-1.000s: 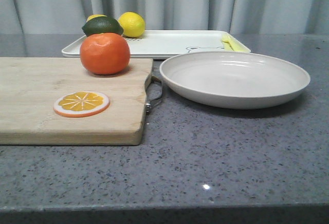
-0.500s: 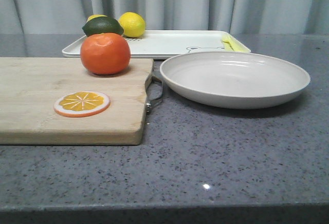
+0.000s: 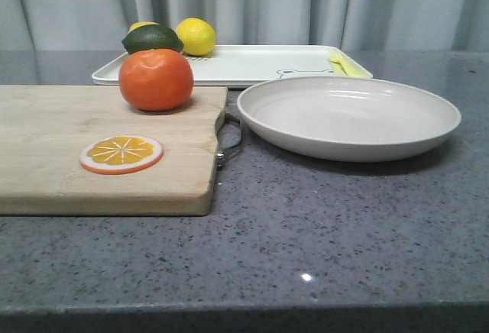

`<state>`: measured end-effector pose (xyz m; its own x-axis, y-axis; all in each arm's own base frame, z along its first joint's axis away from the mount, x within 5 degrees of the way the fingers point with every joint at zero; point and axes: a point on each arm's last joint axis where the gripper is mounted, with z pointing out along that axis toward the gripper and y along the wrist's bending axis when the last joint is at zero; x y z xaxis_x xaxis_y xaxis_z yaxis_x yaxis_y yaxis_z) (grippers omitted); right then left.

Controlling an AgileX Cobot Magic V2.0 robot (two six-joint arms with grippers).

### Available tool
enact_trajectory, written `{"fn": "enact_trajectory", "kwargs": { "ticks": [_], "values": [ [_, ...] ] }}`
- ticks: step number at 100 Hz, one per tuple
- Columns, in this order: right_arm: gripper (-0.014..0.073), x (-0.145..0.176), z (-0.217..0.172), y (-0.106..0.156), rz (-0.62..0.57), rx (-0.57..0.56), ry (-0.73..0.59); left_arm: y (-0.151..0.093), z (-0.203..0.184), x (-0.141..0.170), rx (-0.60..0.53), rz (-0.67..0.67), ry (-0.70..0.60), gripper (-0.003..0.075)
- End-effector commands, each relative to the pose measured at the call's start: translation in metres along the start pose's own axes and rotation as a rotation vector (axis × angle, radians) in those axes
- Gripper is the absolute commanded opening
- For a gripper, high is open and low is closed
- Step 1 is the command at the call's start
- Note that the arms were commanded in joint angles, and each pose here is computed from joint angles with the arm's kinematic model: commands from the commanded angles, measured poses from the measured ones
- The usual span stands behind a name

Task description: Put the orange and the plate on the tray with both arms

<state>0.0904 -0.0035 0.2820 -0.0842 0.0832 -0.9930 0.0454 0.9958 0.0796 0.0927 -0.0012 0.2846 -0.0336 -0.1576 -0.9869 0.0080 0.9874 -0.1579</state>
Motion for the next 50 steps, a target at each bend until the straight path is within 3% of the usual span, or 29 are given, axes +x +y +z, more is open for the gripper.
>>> {"fn": "enact_trajectory", "kwargs": {
  "ticks": [1,13,50],
  "values": [
    [-0.006,-0.026,0.002,0.003,0.006,-0.014,-0.113,-0.001,0.001,-0.021,-0.003,-0.011,-0.131,-0.0019],
    [-0.006,-0.036,0.009,0.003,0.008,-0.004,-0.046,-0.002,0.007,-0.024,-0.006,-0.011,-0.115,-0.0019],
    [-0.006,-0.049,0.035,0.004,0.008,0.015,0.109,-0.005,0.046,-0.033,-0.015,-0.012,0.104,-0.0016]
  ]
}}
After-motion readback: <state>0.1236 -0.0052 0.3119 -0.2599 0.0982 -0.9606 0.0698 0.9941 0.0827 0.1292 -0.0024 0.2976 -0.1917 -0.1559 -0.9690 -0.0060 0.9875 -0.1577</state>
